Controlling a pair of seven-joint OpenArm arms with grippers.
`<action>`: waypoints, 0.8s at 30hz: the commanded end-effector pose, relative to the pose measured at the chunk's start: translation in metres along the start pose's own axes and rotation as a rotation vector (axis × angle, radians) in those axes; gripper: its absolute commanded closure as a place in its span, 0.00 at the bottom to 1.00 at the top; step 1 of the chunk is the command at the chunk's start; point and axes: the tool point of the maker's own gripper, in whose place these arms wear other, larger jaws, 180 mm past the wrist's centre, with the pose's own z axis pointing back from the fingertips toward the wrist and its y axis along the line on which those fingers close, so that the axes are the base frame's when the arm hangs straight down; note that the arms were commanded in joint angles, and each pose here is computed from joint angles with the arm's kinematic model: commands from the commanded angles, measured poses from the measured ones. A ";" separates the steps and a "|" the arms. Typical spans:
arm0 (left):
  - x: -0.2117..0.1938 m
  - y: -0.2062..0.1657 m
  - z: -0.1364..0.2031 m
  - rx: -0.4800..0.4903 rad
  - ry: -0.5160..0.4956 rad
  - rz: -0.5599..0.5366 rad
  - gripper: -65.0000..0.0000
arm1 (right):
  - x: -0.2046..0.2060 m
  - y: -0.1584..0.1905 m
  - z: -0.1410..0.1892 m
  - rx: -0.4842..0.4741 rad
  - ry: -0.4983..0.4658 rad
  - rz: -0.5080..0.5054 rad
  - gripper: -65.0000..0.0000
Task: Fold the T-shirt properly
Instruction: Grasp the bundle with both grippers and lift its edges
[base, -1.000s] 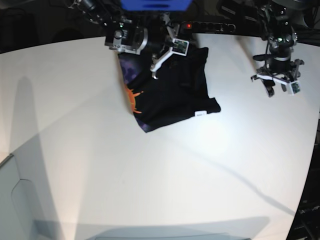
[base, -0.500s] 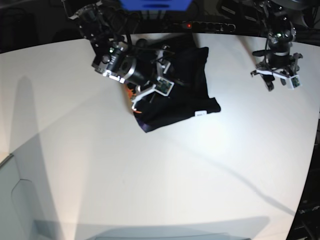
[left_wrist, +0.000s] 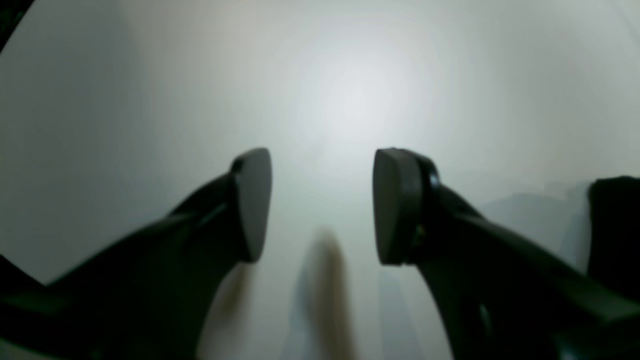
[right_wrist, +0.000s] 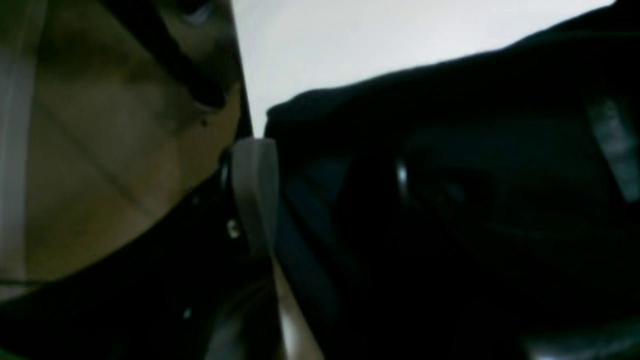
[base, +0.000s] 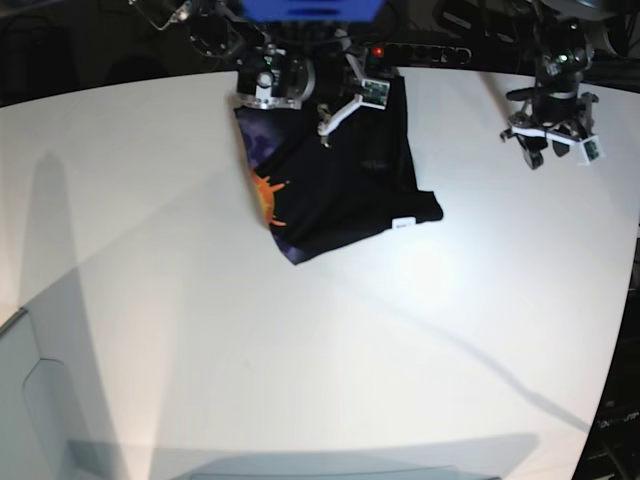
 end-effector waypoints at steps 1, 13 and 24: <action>0.017 -0.002 0.003 -0.010 -0.056 -0.013 0.51 | 0.013 0.000 0.002 0.014 -0.043 0.024 0.55; 0.039 -0.037 0.016 -0.100 -0.133 0.041 0.51 | 0.063 -0.043 0.044 -0.138 -0.170 0.112 0.55; 0.018 -0.135 0.017 -0.399 -0.048 0.169 0.51 | 0.044 -0.161 0.120 -0.542 -0.207 -0.078 0.55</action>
